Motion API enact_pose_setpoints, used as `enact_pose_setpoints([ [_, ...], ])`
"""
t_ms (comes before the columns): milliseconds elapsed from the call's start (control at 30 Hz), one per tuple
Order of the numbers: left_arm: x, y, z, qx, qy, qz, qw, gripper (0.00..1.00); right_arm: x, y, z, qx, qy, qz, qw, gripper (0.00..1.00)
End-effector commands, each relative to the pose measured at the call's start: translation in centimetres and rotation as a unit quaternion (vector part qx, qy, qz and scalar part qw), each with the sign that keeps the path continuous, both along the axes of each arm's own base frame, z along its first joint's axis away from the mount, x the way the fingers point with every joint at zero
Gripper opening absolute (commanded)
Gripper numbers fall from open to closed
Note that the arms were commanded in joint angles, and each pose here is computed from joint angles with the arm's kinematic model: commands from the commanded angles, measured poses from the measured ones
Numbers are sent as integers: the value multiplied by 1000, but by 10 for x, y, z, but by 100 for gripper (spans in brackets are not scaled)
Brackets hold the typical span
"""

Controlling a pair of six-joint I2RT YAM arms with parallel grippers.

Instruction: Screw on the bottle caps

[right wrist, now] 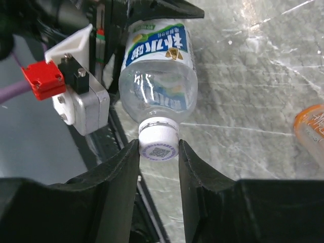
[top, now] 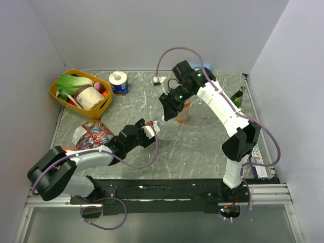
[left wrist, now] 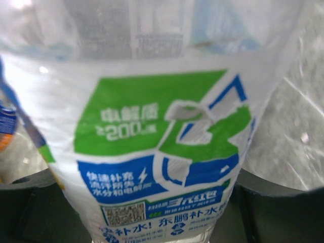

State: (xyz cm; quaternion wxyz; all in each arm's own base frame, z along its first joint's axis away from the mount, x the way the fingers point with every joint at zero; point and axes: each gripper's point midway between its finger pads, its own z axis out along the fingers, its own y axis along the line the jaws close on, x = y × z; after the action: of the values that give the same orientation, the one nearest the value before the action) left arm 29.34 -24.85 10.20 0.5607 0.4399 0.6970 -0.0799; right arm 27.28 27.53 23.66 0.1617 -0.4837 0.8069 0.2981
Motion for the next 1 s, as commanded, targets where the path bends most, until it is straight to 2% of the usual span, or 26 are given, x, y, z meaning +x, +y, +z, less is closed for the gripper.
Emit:
enact_pose_setpoints([
  [0,13,-9,64,-86,-71,7,994,1,5,-8,51,51,25,-56,997,54],
  [33,9,-8,61,-86,-65,-3,994,1,13,-9,77,78,-2,-64,995,70],
  [100,-9,-10,49,-80,-43,-49,995,1,25,-21,91,90,-5,-83,993,77],
  [200,-27,-11,38,-79,2,-97,992,1,26,-29,122,138,-55,-58,987,79],
  [233,-41,-20,38,-91,25,-145,985,1,20,-30,115,143,-73,-14,987,75],
  [300,-52,-18,39,-98,58,-186,976,1,-17,-29,135,180,-141,81,970,71],
  [333,-66,-23,43,-107,72,-236,963,1,-19,-27,113,172,-189,146,956,70],
  [367,-66,-23,49,-107,70,-245,961,1,-36,-37,123,156,-262,172,937,70],
  [400,-72,-22,44,-98,90,-255,958,1,-41,-36,121,150,-305,198,919,70],
  [433,-73,-21,45,-84,78,-272,955,1,-45,-26,96,139,-350,254,891,71],
  [467,-76,-24,51,-83,75,-294,949,1,-59,-30,110,143,-410,275,857,73],
  [500,-77,-23,50,-77,76,-299,948,1,-57,-31,107,124,-455,297,830,74],
  [533,-79,-20,45,-61,77,-309,946,1,-66,-26,89,123,-460,323,818,76],
  [567,-80,-21,48,-58,75,-322,942,1,-71,-24,98,128,-492,335,793,77],
  [633,-84,-19,41,-38,80,-336,938,1,-75,-19,95,126,-510,360,771,77],
  [700,-84,-21,45,-35,78,-347,934,1,-82,-11,92,131,-507,388,758,76],
  [967,-85,-23,50,-23,64,-373,925,1,-97,9,81,147,-507,443,724,71],
])
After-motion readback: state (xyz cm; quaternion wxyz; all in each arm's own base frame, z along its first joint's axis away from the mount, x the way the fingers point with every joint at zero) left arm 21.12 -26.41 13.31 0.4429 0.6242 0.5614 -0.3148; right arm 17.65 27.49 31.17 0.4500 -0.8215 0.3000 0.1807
